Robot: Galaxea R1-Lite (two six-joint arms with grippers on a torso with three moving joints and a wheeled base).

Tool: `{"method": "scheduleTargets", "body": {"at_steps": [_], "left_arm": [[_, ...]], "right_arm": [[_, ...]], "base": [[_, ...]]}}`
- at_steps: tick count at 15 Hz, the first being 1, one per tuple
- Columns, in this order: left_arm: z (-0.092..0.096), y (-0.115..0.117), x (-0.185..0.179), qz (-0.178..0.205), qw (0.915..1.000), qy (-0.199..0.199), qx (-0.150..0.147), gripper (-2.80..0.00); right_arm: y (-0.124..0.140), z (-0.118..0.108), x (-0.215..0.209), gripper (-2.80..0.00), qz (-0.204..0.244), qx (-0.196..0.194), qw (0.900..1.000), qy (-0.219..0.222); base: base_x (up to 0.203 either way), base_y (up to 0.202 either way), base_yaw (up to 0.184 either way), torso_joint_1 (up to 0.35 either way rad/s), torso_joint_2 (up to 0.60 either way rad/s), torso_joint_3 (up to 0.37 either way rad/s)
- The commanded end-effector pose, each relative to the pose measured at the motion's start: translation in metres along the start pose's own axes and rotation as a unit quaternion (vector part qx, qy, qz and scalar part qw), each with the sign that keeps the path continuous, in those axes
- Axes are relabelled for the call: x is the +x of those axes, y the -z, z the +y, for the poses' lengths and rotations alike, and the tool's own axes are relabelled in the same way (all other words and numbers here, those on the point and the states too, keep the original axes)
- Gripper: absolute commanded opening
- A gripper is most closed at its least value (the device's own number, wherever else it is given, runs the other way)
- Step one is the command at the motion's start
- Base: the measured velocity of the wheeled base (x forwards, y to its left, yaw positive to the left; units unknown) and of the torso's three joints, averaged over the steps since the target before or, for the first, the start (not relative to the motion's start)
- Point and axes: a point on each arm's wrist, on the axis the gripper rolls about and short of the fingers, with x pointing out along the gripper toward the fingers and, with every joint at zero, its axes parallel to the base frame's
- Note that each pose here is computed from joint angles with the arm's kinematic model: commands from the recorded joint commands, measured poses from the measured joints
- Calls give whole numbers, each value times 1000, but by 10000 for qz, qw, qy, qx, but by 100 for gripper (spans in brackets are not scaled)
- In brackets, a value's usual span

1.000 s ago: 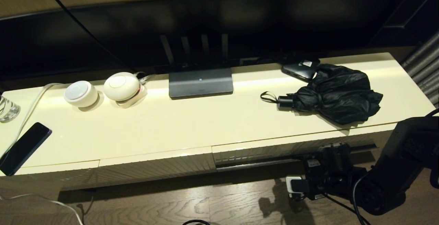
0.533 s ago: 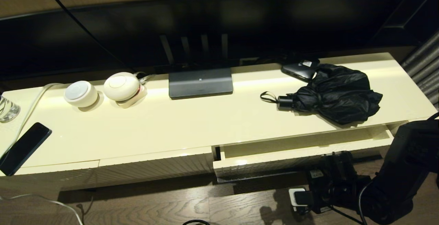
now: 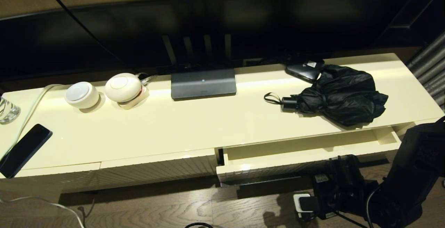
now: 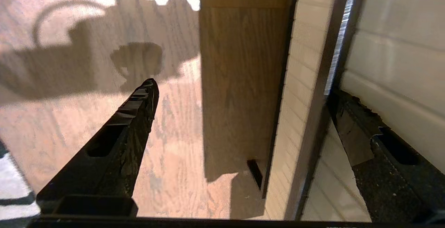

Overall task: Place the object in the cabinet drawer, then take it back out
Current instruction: Open the drawer

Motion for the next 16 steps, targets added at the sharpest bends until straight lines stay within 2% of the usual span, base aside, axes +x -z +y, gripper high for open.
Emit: {"method": "scheduleTargets", "body": {"at_steps": [1, 8, 12, 13, 16], "left_arm": [[0, 1, 0, 28, 10000, -6, -1, -280], [0, 1, 0, 20, 10000, -6, -1, -280], [0, 1, 0, 23, 10000, -6, -1, -280], [0, 1, 0, 20, 10000, -6, -1, -280], [0, 1, 0, 20, 10000, -6, -1, -280]], "right_arm": [[-1, -3, -3, 0, -14, -49, 9999, 98], [-2, -9, -26, 0, -36, -62, 9993, 358], [-2, -5, -45, 0, -73, -58, 9991, 415], [-4, -4, -53, -280, -125, -53, 9988, 460], [-8, -3, -73, -280, -185, -76, 9984, 520]], "base": [[0, 0, 0, 0, 0, 0], [0, 0, 0, 0, 0, 0], [0, 0, 0, 0, 0, 0], [0, 0, 0, 0, 0, 0], [0, 0, 0, 0, 0, 0]]}}
